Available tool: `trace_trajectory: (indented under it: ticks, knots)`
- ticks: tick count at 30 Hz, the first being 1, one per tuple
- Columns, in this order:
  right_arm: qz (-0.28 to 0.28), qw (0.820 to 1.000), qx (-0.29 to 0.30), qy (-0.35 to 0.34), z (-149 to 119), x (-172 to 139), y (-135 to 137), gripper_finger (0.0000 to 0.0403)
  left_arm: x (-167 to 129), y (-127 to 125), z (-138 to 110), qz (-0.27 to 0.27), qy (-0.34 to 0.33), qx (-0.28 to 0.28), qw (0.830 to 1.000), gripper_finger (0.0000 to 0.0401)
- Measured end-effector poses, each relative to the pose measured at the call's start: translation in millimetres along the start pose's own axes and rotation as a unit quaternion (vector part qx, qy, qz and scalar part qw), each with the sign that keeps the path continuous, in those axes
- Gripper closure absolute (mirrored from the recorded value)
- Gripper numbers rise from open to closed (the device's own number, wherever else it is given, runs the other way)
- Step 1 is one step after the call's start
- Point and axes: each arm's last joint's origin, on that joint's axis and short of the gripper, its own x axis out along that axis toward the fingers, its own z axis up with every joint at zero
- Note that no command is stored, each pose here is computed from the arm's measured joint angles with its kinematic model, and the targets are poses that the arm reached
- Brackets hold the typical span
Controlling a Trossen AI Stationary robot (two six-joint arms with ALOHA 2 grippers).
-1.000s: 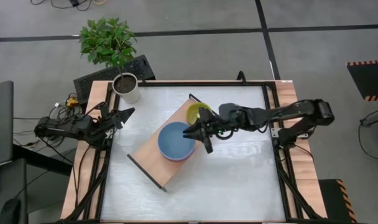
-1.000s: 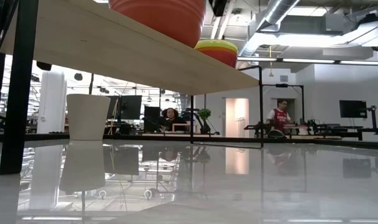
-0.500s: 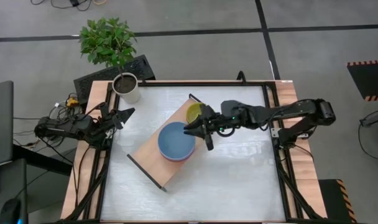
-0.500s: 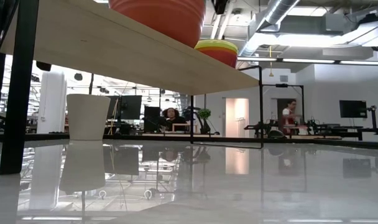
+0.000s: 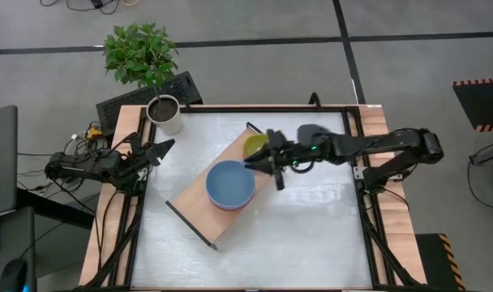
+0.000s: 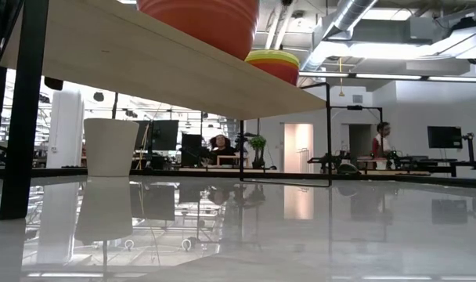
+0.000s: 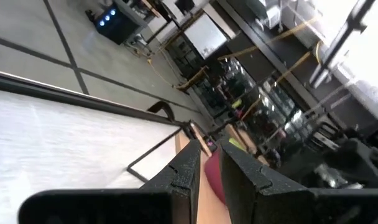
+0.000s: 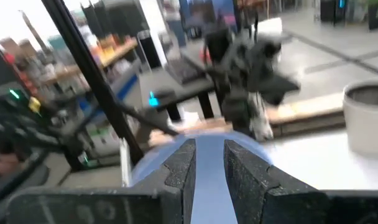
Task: Place and stack bowls onto a shelf
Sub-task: Return to Home Position
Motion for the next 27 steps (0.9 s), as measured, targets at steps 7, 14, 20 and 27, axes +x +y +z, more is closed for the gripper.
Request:
trace_trajectory:
  ticks: [7,14,20,27]
  knots:
    - [0.031,0.995,0.038,-0.091,46.9,-69.1,21.3,0.0295,-0.1,-1.8,1.5,-0.009,-0.004,-0.076,0.997,0.0357]
    - [0.044,0.991,0.044,-0.116,64.3,-127.6,33.9,0.0295,-0.1,-0.7,-2.1,-0.019,0.031,-0.089,0.995,0.0357]
    - [0.021,0.986,-0.024,-0.165,72.5,-187.5,33.1,0.0295,-0.1,0.4,0.0,0.002,-0.002,-0.061,0.998,0.0357]
    - [-0.016,0.973,-0.014,-0.23,25.4,-248.1,22.0,0.0295,-0.5,-3.2,-3.2,-0.055,0.058,0.007,0.997,0.0357]
